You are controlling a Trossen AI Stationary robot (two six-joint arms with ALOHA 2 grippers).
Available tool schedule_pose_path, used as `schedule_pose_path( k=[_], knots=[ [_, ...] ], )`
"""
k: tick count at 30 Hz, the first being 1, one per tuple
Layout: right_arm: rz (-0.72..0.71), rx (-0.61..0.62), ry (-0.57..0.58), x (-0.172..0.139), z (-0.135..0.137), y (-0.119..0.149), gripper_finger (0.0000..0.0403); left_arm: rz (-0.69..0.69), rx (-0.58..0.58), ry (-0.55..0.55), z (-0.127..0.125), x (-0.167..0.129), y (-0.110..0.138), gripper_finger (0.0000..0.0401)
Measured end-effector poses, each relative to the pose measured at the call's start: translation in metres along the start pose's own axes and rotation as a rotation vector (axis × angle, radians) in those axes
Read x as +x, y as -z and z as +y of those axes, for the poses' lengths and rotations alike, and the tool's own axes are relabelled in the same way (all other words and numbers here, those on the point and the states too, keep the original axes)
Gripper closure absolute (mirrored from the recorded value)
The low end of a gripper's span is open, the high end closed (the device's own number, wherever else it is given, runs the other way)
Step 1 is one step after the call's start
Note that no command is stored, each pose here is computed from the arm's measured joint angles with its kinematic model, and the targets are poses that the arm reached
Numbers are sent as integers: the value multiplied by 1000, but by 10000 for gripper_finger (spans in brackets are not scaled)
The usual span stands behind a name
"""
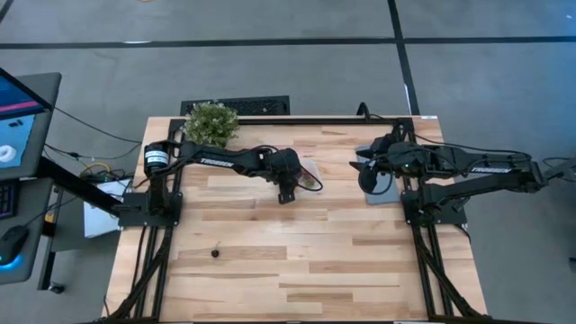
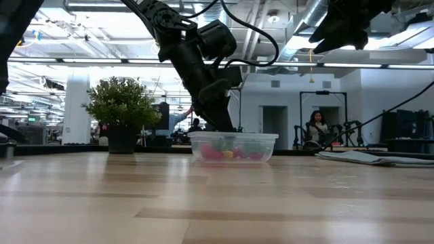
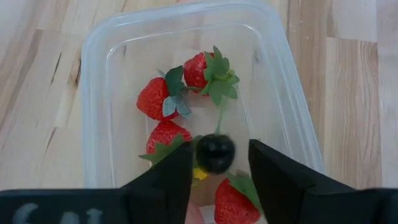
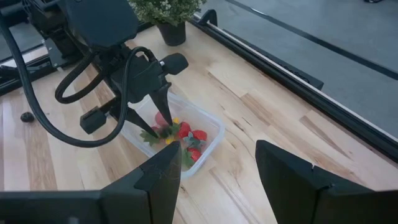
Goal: Pick and placing Produce into tupperware
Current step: Put the black cherry into the transparent bin
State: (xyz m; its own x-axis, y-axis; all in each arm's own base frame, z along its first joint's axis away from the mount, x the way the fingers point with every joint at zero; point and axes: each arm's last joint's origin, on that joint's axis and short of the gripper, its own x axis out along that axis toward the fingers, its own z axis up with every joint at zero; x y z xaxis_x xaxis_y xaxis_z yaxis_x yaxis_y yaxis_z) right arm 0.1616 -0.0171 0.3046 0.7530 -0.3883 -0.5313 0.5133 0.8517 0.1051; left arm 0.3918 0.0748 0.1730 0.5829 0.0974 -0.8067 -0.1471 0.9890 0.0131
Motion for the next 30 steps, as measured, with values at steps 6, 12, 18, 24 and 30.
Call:
schedule_pose_path(
  k=[6, 12, 18, 24, 30],
  knots=[
    [0, 0, 0, 0, 0, 0, 173, -12, 2, 4, 0, -3, -2, 203],
    [0, 0, 0, 0, 0, 0, 173, 32, 12, 8, 5, -30, -22, 180],
    [-1, 1, 0, 0, 0, 0, 173, 82, 137, 44, 9, -91, -46, 179],
    [-1, 1, 0, 0, 0, 0, 173, -27, 212, 32, -5, -172, -51, 179],
    [-20, 9, -7, 0, 1, -2, 173, -64, 125, 9, -23, -238, -32, 179]
  ],
)
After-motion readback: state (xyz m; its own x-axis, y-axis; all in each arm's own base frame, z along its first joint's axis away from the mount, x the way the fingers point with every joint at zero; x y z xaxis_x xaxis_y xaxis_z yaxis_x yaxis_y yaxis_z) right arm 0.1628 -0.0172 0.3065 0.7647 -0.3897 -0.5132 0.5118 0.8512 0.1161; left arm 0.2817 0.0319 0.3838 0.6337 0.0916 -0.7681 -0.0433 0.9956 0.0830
